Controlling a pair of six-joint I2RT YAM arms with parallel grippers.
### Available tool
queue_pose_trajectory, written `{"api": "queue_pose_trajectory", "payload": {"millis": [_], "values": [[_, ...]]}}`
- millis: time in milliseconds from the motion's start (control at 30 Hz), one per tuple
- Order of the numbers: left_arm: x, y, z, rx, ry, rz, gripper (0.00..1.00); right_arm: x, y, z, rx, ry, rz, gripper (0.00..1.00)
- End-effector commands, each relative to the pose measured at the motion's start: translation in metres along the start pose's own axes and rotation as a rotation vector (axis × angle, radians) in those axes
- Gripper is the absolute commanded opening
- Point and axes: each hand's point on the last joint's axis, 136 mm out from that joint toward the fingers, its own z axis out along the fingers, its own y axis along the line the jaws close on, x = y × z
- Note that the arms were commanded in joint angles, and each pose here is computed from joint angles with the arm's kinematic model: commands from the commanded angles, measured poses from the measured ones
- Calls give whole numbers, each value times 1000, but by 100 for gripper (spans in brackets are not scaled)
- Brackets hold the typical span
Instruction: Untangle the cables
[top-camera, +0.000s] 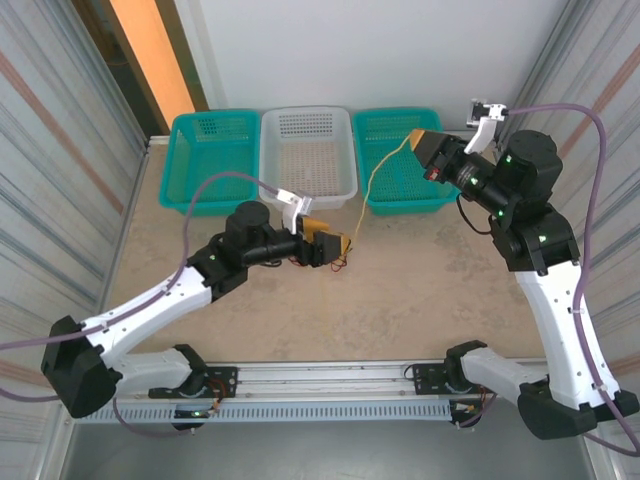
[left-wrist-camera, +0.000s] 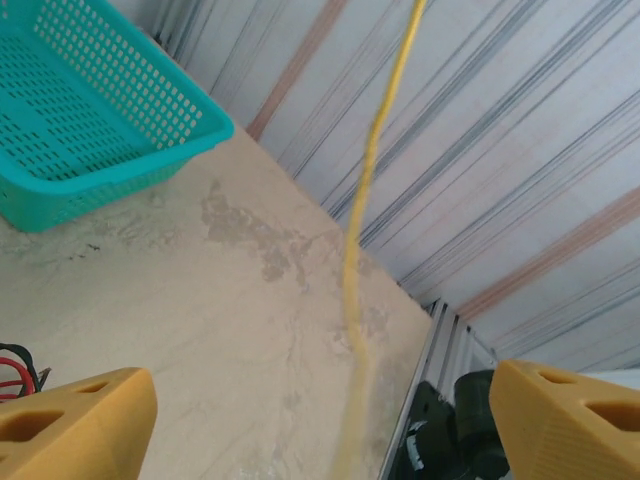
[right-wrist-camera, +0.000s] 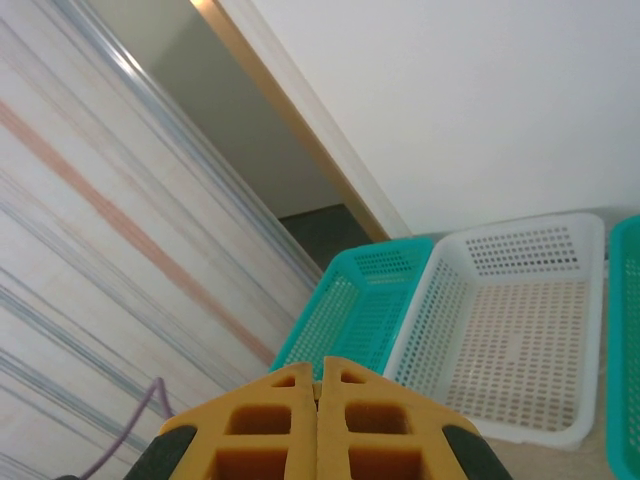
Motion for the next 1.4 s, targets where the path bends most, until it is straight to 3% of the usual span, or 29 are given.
{"api": "queue_pose_trajectory", "payload": {"millis": [0, 200, 400, 600, 867, 1067, 1167, 1300, 1367], "values": [[-4, 5, 0, -33, -17, 60, 82, -8, 16, -1, -68, -24, 15, 0], [9, -1, 8, 26, 34, 31, 77, -9, 15, 1, -64, -28, 16, 0], [12, -16, 10, 121, 16, 13, 77, -8, 12, 4, -58, -28, 25, 0], [22, -5, 22, 85, 67, -1, 59, -11, 13, 4, -62, -35, 32, 0], [28, -13, 31, 136, 78, -10, 61, -9, 10, 6, -57, -34, 38, 0], [33, -8, 34, 114, 96, -7, 18, -7, 4, 7, -40, -37, 46, 0], [33, -3, 32, 80, 91, 2, 8, -7, 0, 7, -33, -39, 54, 0], [35, 4, 32, 41, 95, 11, 7, -7, -2, 7, -37, -43, 70, 0], [38, 7, 33, 33, 101, 8, 20, -8, -3, 7, -39, -45, 74, 0]]}}
